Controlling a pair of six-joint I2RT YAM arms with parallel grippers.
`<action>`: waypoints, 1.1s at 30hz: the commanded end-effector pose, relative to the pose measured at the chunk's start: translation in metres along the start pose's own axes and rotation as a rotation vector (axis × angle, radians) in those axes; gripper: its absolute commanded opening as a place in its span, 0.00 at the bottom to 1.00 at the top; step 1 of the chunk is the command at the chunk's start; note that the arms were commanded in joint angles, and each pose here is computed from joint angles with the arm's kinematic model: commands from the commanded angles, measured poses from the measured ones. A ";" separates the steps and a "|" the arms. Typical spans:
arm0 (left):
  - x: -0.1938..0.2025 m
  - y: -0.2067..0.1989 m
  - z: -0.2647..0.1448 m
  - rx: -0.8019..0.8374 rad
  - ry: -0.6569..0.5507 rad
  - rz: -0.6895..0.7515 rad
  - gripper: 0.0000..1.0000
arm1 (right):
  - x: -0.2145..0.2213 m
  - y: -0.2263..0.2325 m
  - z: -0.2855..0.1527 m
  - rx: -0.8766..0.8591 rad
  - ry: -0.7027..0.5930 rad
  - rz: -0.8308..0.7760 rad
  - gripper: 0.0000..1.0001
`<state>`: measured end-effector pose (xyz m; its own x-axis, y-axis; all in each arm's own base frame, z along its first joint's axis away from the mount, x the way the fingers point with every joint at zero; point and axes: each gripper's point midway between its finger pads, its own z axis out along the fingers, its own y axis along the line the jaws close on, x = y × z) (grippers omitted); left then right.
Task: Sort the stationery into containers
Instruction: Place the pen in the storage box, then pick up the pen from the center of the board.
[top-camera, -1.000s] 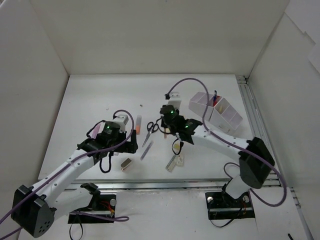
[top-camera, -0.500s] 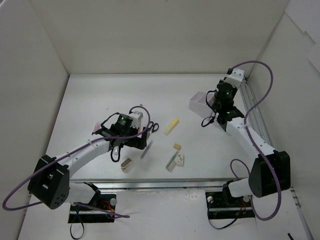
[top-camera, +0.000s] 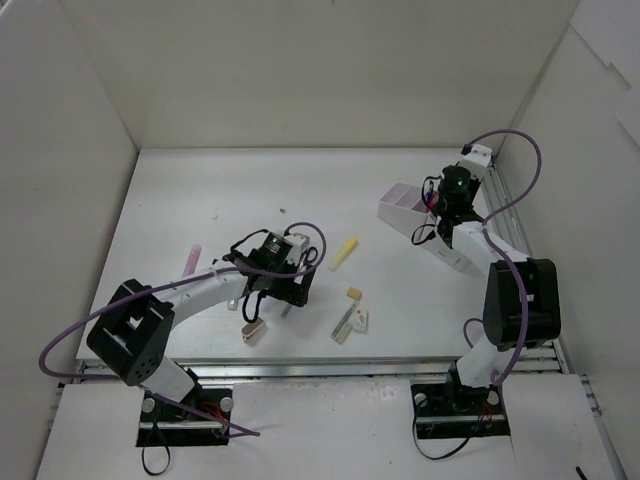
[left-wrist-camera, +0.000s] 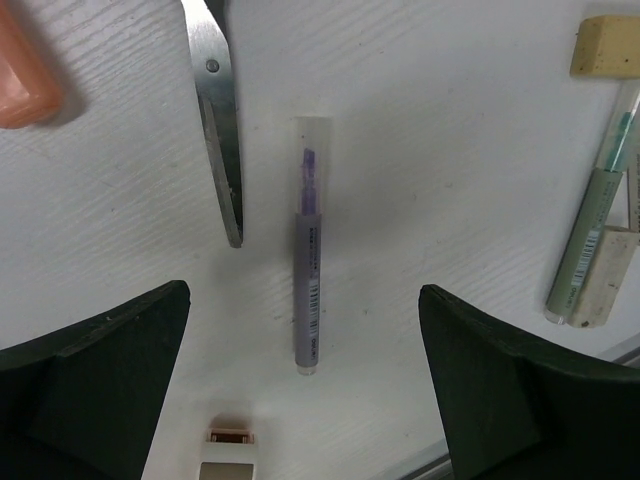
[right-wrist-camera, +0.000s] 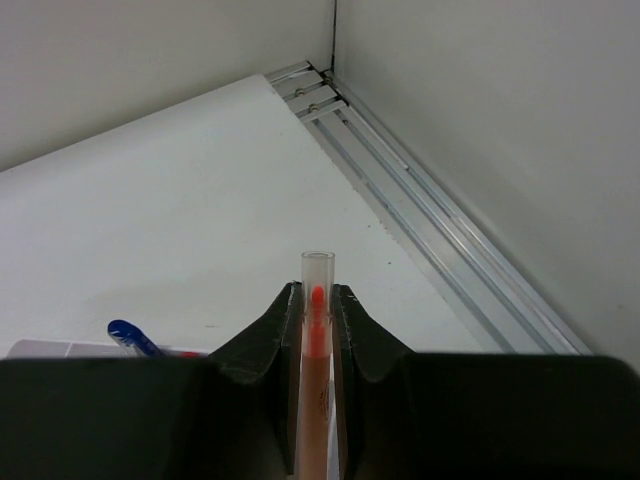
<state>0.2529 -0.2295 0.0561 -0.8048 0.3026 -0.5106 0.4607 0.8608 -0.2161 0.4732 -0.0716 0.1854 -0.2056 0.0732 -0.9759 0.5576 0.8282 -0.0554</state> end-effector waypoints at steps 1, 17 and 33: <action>-0.027 -0.012 -0.001 -0.004 -0.068 0.024 0.93 | -0.047 0.015 -0.001 -0.045 -0.132 0.149 0.00; 0.009 -0.005 0.027 -0.090 -0.015 -0.011 0.61 | -0.030 0.019 -0.026 -0.036 -0.133 0.243 0.49; 0.013 -0.028 0.019 -0.092 -0.021 0.081 0.00 | -0.050 0.017 -0.137 -0.318 0.039 0.282 0.98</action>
<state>0.2438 -0.2491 0.0237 -0.7803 0.3437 -0.5224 0.4507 0.8882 -0.0888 0.3952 -0.0177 0.2626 -0.0051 0.2792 -0.9602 0.4263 0.8692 0.2505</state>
